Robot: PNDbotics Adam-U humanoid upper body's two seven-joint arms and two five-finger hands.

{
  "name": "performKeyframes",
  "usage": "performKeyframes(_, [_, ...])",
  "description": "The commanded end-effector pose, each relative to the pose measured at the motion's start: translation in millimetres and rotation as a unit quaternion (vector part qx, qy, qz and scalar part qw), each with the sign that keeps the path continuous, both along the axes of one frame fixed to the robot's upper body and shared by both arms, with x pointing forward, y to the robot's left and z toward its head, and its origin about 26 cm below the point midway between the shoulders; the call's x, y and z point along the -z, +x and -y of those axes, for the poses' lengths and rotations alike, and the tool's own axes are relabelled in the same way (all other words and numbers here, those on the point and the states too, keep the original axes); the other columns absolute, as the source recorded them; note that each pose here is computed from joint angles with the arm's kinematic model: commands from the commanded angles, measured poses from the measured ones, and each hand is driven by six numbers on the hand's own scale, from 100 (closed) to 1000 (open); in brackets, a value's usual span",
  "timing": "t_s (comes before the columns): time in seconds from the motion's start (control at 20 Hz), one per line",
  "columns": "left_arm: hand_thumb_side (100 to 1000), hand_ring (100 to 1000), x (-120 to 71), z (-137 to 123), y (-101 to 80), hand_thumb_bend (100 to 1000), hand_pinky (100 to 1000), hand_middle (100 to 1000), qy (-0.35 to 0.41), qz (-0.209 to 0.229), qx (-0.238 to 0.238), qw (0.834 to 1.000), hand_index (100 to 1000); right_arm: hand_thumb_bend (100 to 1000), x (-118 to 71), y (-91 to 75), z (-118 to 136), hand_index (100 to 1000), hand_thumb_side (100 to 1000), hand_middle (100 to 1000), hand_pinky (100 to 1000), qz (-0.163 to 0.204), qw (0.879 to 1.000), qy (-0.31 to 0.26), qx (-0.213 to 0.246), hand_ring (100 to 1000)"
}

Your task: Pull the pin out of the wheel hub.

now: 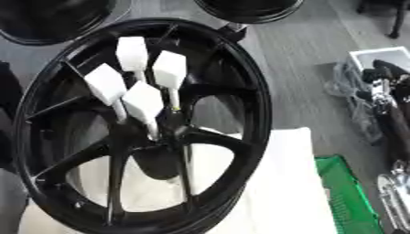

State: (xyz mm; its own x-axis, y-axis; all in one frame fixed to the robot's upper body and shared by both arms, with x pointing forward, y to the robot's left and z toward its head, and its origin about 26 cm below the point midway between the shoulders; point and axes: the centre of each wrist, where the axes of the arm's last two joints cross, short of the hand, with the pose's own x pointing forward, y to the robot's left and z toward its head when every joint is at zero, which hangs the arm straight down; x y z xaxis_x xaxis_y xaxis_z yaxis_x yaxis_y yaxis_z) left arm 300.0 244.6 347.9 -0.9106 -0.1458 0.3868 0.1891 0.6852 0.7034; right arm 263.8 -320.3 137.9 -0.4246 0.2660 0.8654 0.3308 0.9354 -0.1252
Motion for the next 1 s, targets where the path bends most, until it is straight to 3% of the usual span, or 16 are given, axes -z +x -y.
performKeyframes(0.05, [458,824,-18.5,7,-10.1,100,693,792,0.097,0.061,0.004,0.993,796,100,-6.8,-1.5,1,799,663,699,725,0.011,1.000,-0.012,0.004,821])
performKeyframes(0.35, [531,811,-43.0,23,-22.6,100,749,778,0.268,0.154,0.013,0.951,804,100,-7.2,-0.3,-2,799,661,699,725,0.012,1.000,-0.013,-0.002,821])
performKeyframes(0.7, [623,779,-43.0,63,-27.2,100,760,772,0.379,0.237,0.078,0.891,817,100,-7.4,-0.7,0,798,659,699,725,0.012,1.000,-0.014,-0.002,821])
performKeyframes(1.0, [638,787,-46.8,83,-11.7,100,766,779,0.411,0.238,0.091,0.875,832,100,-9.1,-0.3,1,799,653,699,724,0.013,1.000,-0.012,-0.005,821])
